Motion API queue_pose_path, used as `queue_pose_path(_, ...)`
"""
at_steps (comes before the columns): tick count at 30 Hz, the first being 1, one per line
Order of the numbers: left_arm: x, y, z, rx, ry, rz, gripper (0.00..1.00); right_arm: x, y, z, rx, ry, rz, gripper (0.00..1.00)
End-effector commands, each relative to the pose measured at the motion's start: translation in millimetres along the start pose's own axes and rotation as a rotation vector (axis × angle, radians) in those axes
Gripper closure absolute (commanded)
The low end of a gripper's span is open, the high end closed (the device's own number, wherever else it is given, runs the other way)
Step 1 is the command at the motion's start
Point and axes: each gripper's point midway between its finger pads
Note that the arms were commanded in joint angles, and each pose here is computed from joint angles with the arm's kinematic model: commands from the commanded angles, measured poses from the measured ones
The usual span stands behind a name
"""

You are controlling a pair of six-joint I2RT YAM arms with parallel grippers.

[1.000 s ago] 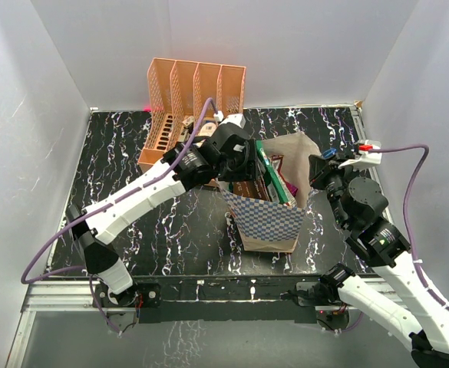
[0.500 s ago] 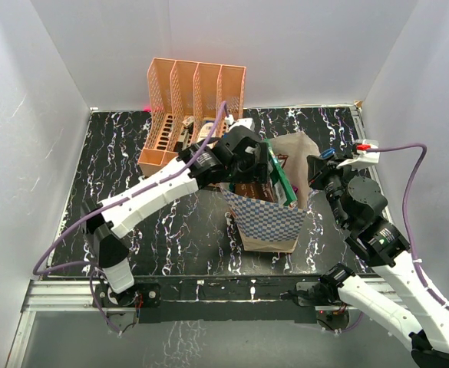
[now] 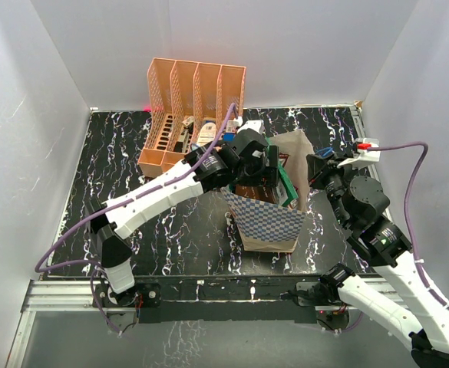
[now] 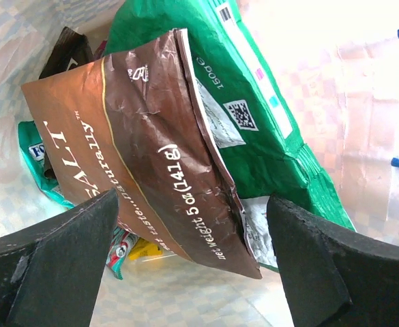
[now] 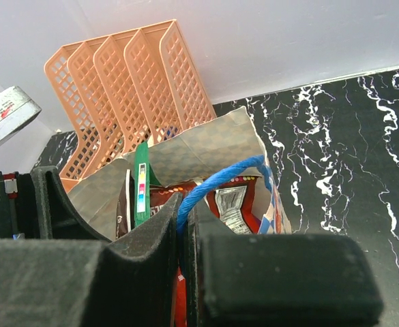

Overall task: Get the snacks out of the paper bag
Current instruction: Take out the snack from the paper bag.

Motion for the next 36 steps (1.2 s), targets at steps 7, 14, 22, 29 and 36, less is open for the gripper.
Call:
queue_pose_path(7,-8,8,18,-0.109,-0.040,-0.020,0.21,-39,10,26,-0.092,-0.056,-0.093,0.93)
queue_pose_path(14,-22,14,9,-0.072,-0.055,-0.046,0.53,-50,14,28,-0.093,-0.077,-0.132,0.93)
queue_pose_path(22,-54,38,-23,0.093,-0.044,-0.147,0.91,-70,26,19,-0.062,-0.108,-0.209,0.93)
queue_pose_path(29,-97,85,-45,0.231,-0.022,-0.299,1.00,-73,41,-6,0.007,-0.177,-0.268,0.93)
queue_pose_path(36,-144,168,-53,0.346,-0.058,-0.530,1.00,-69,46,-19,0.051,-0.196,-0.278,0.93)
Point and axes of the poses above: each gripper's point midway between its finger pads, its own y axis back along the fingers, its own z axis along the line the jaws close on, x = y × z, and after that the axes turned 14 degrees about -y, right-handed
